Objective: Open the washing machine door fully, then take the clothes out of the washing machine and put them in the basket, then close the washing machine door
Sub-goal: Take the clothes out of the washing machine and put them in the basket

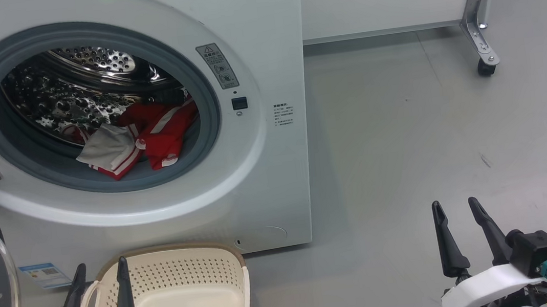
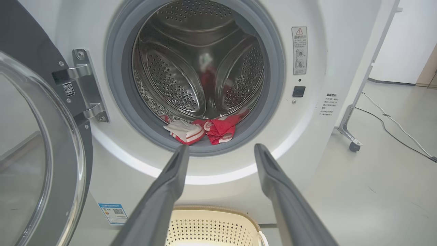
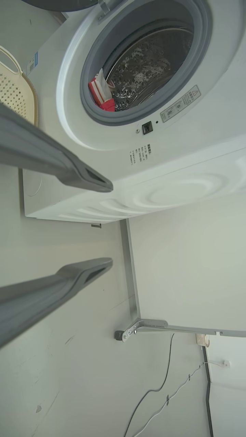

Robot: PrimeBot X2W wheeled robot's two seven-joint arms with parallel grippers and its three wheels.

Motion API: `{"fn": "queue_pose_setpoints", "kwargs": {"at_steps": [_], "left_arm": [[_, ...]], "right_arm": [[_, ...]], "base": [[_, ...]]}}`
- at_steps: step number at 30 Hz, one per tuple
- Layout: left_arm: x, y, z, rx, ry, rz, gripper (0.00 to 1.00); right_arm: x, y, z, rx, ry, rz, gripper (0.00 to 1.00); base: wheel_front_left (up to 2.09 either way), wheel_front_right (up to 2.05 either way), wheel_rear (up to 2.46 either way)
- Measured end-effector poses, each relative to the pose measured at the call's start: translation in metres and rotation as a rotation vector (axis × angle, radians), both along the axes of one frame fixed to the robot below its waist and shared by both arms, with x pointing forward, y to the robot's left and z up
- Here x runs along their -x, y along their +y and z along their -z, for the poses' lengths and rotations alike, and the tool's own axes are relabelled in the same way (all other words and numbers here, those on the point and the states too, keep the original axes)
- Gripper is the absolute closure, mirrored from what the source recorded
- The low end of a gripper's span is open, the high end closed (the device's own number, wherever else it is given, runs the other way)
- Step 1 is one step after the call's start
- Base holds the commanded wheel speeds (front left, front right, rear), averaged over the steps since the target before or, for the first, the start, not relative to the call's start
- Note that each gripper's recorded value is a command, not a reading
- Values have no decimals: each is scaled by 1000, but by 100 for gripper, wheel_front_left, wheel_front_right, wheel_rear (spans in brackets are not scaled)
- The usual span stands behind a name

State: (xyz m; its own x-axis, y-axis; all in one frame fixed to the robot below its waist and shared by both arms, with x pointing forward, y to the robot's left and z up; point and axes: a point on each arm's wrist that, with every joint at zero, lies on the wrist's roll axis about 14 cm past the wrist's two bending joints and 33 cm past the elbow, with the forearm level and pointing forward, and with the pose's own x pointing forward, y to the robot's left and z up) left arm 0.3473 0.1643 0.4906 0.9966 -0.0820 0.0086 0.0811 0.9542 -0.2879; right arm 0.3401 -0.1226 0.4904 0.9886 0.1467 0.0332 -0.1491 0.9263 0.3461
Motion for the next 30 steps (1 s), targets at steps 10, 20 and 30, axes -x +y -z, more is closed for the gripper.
{"fn": "queue_pose_setpoints", "kwargs": {"at_steps": [10, 20, 30], "left_arm": [[-11, 9, 16, -46, 67, 2, 0], [-56, 25, 29, -168, 150, 31, 0], [-121, 29, 38, -232, 210, 48, 0]], "right_arm": [[-2, 5, 12, -1, 39, -11, 0], [-7, 5, 33, -8, 109, -3, 0], [-26, -2, 37, -9, 119, 26, 0]], "base": [[0, 0, 0], [0, 0, 0], [0, 0, 0]]}}
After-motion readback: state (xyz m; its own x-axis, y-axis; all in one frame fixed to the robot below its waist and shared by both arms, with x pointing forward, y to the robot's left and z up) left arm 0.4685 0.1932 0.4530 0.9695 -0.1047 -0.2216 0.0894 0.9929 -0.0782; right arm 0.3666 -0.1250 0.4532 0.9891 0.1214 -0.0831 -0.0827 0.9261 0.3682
